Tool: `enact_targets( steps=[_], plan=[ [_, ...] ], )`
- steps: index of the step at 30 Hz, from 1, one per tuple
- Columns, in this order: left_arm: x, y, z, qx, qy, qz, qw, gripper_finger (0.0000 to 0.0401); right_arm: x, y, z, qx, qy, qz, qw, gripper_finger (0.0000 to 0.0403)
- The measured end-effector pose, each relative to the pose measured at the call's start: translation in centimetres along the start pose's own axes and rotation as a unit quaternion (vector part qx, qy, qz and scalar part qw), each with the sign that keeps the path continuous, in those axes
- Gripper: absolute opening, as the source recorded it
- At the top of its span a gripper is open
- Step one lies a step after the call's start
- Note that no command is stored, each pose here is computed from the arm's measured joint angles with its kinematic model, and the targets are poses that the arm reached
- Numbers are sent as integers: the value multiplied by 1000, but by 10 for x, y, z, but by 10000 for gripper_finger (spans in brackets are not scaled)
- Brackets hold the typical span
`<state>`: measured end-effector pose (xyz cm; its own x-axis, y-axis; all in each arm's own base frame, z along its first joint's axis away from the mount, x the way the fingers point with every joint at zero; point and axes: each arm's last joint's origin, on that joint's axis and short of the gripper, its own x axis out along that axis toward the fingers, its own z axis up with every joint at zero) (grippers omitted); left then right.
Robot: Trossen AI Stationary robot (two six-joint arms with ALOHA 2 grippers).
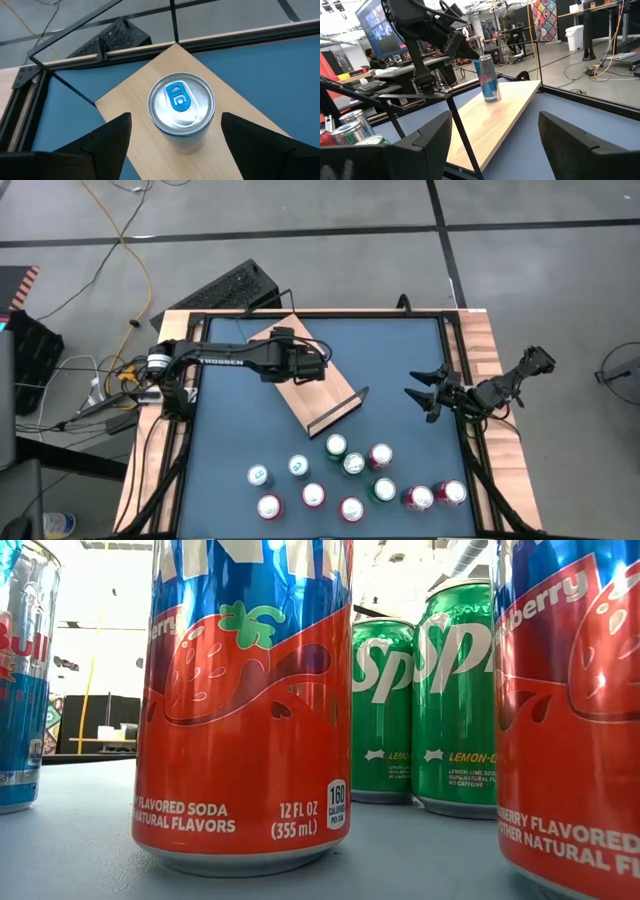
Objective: Place canned beverage on shelf
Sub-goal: Put the top right blue soda can on the shelf
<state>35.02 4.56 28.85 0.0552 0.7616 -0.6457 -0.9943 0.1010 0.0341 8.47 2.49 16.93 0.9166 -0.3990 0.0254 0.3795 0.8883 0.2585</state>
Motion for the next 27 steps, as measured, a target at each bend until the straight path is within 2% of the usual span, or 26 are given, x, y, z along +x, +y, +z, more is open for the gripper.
enact_targets(
  steps=[10, 17, 20, 27],
  plan=[
    [15, 1, -19, -2, 15, 14, 1000, 294, 0, 0, 0, 0, 0, 0, 1000, 282],
    [19, -3, -16, 12, 9, -2, 1000, 285, 0, 0, 0, -10, 0, 0, 1000, 282],
    [24, -2, -13, 15, 26, -1, 1000, 256, 0, 0, 0, -10, 0, -1, 1000, 282],
    [26, -5, -11, 20, 27, -11, 999, 154, 0, 0, 0, -10, 0, -1, 1000, 282]
  ],
)
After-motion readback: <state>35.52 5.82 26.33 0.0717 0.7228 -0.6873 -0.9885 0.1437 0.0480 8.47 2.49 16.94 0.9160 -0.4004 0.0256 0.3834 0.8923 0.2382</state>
